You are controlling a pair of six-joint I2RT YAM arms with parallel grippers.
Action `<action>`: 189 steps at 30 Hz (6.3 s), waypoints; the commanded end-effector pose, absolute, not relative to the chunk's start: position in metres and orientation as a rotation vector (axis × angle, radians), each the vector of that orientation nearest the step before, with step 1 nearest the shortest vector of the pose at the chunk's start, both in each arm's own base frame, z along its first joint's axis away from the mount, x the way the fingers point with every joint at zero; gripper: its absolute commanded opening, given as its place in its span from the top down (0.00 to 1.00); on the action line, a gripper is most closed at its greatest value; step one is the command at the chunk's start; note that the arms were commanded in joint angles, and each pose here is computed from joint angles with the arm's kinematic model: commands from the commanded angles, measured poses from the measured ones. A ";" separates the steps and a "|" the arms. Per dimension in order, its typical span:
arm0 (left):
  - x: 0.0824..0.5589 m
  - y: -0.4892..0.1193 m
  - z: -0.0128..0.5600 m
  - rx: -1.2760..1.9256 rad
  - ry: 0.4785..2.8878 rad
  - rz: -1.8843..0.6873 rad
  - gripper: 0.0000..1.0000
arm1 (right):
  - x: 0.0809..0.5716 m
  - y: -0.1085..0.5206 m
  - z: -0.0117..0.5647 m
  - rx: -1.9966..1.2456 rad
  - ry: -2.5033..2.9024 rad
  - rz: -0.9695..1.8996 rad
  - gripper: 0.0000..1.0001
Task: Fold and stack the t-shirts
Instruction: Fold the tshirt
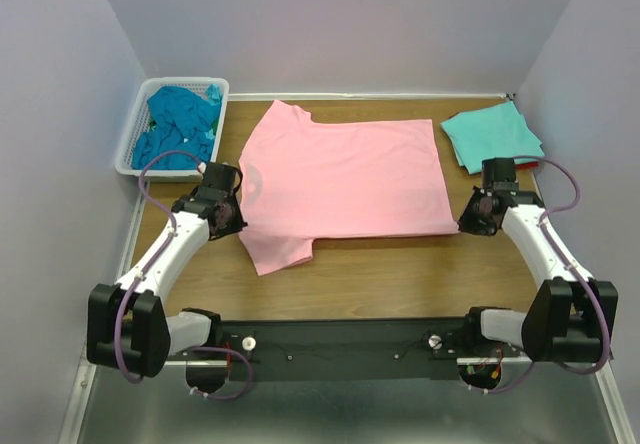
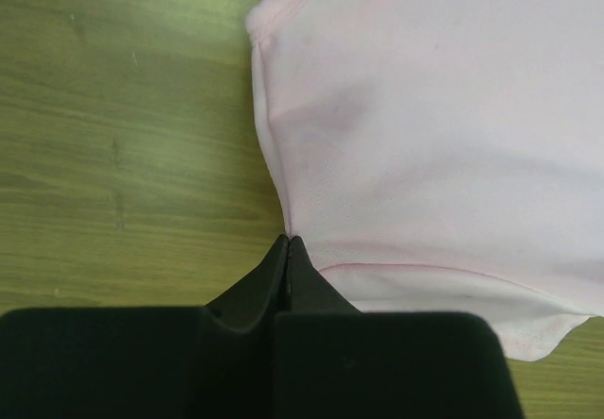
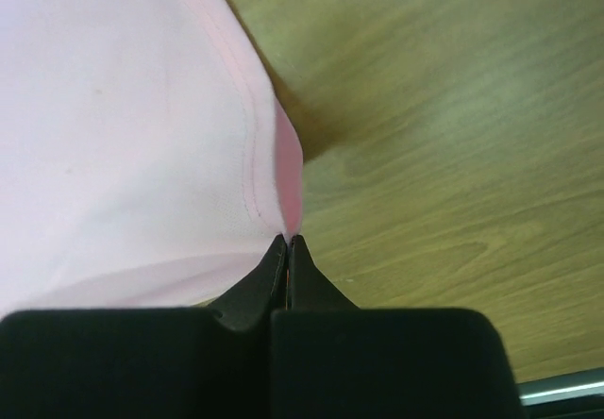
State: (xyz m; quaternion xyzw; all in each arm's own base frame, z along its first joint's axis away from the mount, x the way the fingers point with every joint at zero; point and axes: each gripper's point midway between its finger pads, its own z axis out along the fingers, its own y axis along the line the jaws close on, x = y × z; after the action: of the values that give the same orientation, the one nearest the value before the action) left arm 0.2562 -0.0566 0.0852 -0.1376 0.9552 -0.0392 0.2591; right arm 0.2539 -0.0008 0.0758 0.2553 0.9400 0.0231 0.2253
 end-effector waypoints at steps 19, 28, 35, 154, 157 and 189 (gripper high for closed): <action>0.371 -0.050 0.094 -0.342 2.511 -0.017 1.00 | 0.387 -0.005 0.095 0.563 2.572 0.106 0.99; 0.386 -0.048 0.080 -0.362 2.512 -0.018 1.00 | 0.410 -0.005 0.081 0.588 2.564 0.115 0.99; 0.397 -0.044 0.072 -0.378 2.504 0.006 1.00 | 0.419 -0.008 0.064 0.599 2.572 0.094 0.99; 0.324 0.001 0.155 -0.530 2.023 -0.015 0.45 | 0.455 0.468 0.097 -1.044 1.840 -0.023 0.91; 0.324 -0.001 0.152 -0.524 2.034 -0.022 0.45 | 0.467 0.469 0.090 -1.021 1.836 -0.036 0.91; 0.342 -0.062 0.141 -0.350 2.103 -0.376 0.51 | 0.403 0.456 0.164 -0.752 2.010 1.098 0.40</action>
State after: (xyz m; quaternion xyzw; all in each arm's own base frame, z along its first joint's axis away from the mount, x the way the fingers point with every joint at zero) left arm 0.3332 -0.0319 0.1396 -0.1734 0.8591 -0.0752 0.4756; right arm 0.4597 0.4122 0.1712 -0.2799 0.7999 0.2787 0.4518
